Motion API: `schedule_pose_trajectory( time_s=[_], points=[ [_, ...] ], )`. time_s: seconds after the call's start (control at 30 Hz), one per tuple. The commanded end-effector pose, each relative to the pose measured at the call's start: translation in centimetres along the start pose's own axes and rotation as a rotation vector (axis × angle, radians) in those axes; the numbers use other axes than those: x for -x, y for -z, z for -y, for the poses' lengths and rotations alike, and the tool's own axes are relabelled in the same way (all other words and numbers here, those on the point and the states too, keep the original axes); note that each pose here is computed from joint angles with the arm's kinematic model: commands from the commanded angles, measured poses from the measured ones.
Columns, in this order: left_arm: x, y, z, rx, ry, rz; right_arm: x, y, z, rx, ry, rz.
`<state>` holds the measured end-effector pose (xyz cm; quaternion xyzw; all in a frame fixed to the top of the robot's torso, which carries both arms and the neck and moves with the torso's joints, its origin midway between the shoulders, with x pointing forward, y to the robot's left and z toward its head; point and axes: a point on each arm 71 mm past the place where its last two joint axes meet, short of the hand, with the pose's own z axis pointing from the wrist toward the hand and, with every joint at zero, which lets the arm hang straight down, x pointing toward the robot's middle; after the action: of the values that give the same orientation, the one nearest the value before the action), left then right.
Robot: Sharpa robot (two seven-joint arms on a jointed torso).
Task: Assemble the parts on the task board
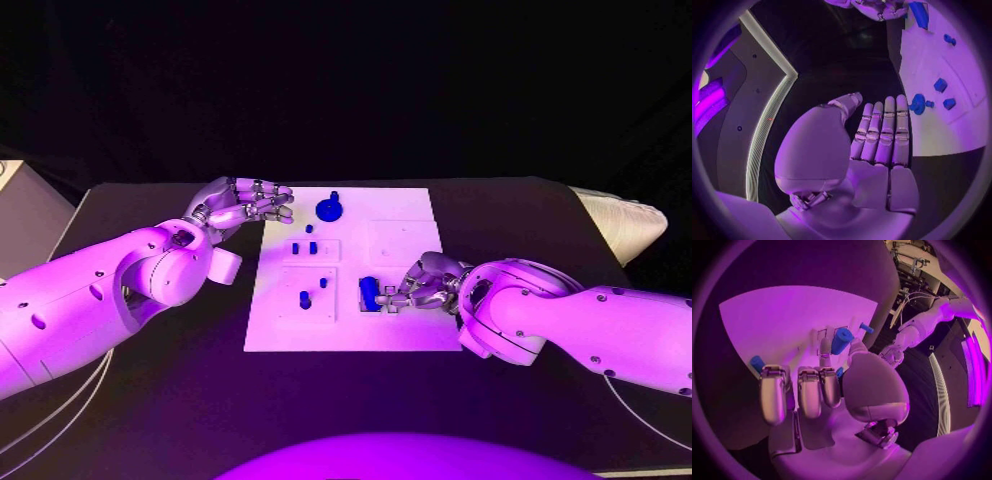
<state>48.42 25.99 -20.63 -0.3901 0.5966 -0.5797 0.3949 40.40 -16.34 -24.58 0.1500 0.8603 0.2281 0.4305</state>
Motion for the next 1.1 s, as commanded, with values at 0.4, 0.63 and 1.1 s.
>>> schedule_pose_trajectory(
  time_s=[0.4,0.63,1.1],
  points=[
    [-0.22,0.01,-0.02,-0.002,0.011,-0.018,-0.2,-0.5,-0.3,-0.002,0.045,-0.003],
    [-0.19,0.04,-0.02,-0.002,0.011,-0.018,-0.4,-0.9,-0.7,0.0,0.05,0.007],
    [-0.13,0.08,-0.03,0.001,0.011,-0.019,-0.9,-0.8,-1.1,0.026,0.069,-0.033]
  ],
)
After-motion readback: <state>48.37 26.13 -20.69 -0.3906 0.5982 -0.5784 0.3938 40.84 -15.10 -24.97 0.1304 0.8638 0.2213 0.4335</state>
